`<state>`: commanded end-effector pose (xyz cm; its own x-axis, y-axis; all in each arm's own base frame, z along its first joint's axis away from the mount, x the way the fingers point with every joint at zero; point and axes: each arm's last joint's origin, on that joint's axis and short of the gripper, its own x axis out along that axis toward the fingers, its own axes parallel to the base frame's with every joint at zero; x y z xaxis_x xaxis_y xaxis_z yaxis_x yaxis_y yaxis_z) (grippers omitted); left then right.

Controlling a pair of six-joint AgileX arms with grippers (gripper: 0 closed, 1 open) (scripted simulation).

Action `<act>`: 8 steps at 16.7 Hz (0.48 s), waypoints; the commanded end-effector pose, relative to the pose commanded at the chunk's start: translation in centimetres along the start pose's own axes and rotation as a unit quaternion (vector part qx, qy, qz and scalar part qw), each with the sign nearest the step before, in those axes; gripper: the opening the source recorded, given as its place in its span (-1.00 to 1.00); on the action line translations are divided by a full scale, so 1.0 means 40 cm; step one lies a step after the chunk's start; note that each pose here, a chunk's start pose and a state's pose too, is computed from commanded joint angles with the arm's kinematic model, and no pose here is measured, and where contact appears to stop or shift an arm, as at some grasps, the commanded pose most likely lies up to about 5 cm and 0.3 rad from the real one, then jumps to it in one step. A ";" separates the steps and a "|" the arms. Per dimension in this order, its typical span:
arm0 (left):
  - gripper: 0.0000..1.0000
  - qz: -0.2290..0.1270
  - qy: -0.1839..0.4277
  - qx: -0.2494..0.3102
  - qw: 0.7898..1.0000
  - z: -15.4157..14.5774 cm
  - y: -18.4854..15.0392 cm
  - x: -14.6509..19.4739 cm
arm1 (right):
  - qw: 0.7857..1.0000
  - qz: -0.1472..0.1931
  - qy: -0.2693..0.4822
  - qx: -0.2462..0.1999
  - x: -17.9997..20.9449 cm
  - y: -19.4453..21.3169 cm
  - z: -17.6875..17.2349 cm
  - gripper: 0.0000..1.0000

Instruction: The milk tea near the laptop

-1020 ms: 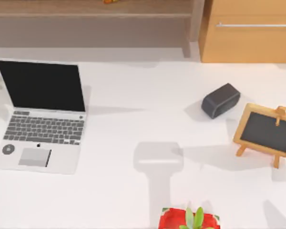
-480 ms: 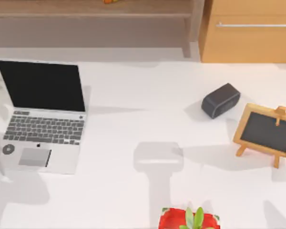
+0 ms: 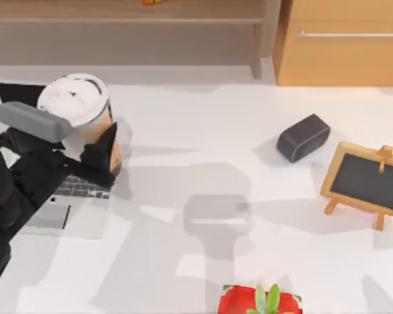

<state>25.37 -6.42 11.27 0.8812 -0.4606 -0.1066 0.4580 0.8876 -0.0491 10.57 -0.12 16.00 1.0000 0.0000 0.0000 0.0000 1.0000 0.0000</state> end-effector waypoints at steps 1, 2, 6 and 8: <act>-1.00 -0.007 0.002 -0.002 1.000 0.006 -0.053 0.021 | 1.000 0.000 0.000 0.000 0.000 0.000 0.000 1.00; -1.00 -0.008 0.003 -0.004 1.000 0.011 -0.103 0.038 | 1.000 0.000 0.000 0.000 0.000 0.000 0.000 1.00; -1.00 0.030 0.016 -0.015 0.999 0.020 -0.257 0.069 | 1.000 0.000 0.000 0.000 0.000 0.000 0.000 1.00; -1.00 0.072 0.023 -0.017 0.997 0.019 -0.301 0.074 | 1.000 0.000 0.000 0.000 0.000 0.000 0.000 1.00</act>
<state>22.54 -18.46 12.31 0.9307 -0.3288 -0.1602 0.3228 0.9444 -0.0631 10.57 -0.12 16.00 1.0000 0.0000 0.0000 0.0000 1.0000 0.0000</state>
